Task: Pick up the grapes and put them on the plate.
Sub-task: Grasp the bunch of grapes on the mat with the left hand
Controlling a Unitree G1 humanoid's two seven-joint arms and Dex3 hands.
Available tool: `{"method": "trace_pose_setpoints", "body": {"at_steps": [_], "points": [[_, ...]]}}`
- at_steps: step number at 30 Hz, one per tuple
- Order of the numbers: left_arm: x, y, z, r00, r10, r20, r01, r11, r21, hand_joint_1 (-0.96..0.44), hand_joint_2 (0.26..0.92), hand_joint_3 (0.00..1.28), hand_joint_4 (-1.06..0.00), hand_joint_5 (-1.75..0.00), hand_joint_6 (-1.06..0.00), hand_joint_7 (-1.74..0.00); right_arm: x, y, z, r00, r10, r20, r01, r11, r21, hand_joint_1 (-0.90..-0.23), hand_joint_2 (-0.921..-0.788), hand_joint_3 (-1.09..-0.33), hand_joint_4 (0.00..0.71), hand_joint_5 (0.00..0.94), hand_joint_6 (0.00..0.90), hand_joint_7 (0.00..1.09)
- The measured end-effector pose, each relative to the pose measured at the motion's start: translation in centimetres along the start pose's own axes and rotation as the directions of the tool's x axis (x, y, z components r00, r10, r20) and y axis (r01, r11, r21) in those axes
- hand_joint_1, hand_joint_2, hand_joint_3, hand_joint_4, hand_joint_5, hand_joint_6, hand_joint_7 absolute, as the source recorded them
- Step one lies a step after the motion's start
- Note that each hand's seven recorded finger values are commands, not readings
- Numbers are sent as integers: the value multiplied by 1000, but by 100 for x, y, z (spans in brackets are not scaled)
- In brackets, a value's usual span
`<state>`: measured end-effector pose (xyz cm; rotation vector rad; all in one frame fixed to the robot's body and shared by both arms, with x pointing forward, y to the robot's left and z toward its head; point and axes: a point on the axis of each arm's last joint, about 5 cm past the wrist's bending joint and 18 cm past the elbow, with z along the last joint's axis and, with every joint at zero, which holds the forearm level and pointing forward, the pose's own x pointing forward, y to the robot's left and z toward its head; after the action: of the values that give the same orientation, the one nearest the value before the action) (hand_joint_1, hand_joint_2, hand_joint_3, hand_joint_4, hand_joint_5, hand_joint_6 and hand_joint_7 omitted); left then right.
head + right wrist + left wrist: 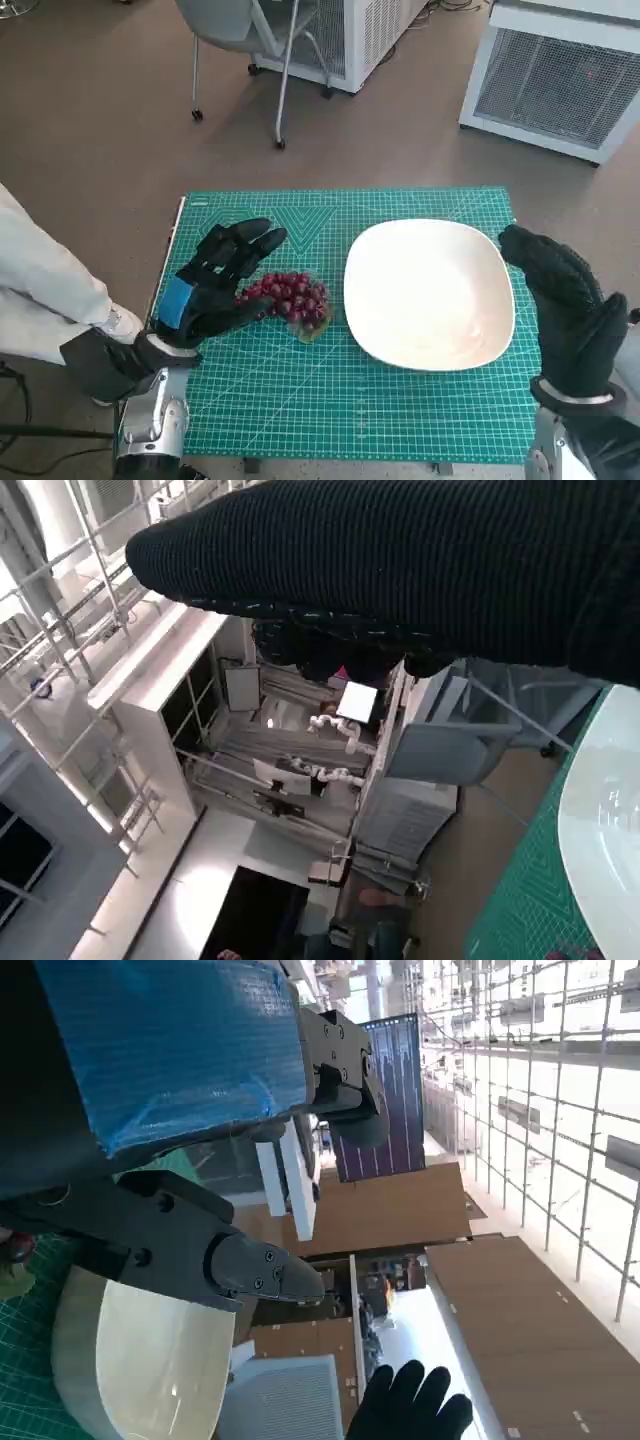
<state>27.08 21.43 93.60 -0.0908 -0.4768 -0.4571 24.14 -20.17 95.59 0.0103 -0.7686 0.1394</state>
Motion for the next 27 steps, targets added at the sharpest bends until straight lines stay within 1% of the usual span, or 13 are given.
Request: {"method": "trace_pose_setpoints", "body": {"at_steps": [27], "points": [[4, -1, 6, 1000, 11, 2, -11, 1000, 3, -396, 921, 110, -209, -385, -171, -689, 5, 1, 0, 1000, 1, 2, -1, 1000, 3, -496, -921, -539, 567, 0, 196, 681]]}}
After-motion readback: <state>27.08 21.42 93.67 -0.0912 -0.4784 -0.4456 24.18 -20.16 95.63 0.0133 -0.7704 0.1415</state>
